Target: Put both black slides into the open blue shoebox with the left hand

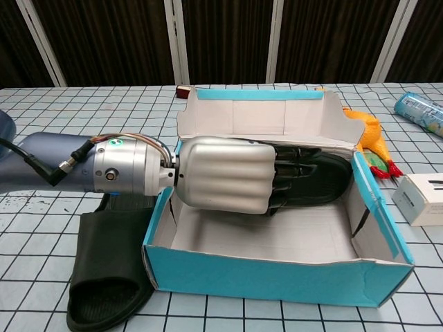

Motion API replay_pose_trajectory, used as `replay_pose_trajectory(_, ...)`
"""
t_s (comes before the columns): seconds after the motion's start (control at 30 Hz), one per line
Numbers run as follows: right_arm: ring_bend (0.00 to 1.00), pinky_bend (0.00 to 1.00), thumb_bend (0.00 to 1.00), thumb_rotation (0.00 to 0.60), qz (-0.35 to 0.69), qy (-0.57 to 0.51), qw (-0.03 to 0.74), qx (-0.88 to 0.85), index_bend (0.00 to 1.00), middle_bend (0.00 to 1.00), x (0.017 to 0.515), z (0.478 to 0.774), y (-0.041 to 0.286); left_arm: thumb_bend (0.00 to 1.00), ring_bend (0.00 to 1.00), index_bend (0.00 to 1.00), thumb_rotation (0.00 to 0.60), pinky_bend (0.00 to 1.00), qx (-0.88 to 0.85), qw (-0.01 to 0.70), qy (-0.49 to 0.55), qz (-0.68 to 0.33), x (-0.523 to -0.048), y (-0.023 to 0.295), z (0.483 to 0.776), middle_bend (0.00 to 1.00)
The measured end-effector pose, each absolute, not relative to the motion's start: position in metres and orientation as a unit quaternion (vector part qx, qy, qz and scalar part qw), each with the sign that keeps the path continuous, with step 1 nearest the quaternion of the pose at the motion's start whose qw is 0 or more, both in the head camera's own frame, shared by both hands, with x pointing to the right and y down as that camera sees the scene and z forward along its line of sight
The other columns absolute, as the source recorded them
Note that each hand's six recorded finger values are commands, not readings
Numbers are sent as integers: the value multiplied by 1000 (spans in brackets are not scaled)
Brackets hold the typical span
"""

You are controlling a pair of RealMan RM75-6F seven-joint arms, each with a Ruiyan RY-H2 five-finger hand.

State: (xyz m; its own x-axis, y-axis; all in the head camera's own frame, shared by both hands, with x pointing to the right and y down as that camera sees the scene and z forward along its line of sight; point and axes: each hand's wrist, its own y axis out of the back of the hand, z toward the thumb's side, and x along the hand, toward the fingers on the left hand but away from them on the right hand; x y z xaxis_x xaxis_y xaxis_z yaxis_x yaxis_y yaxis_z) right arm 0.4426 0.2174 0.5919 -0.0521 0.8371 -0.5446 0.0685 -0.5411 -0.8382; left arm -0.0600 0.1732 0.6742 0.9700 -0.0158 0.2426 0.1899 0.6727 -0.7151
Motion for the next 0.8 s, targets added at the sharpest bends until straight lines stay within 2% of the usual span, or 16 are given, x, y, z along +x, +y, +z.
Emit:
replay_pose_trajectory(0.27,257,201,226,600,627,-366,305,-617,132,206,442,593,218,105,49,248,600,27,-394,911,-108,-61,-63,170,671,242)
replay_pose_trajectory(0.43,257,201,226,600,626,-366,305,-617,132,206,442,593,217,45,47,233,600,26,-394,911,-110,-61,-64,170,669,221)
replay_pose_trajectory(0.7,257,201,226,600,626,-366,305,-618,132,206,442,593,217,0,21,145,600,17,-391,911,-115,-59,-63,172,668,108)
replay_pose_trajectory(0.8,257,201,226,600,625,-366,304,-618,132,206,442,593,217,0,21,131,600,17,-392,911,-116,-58,-62,173,668,98)
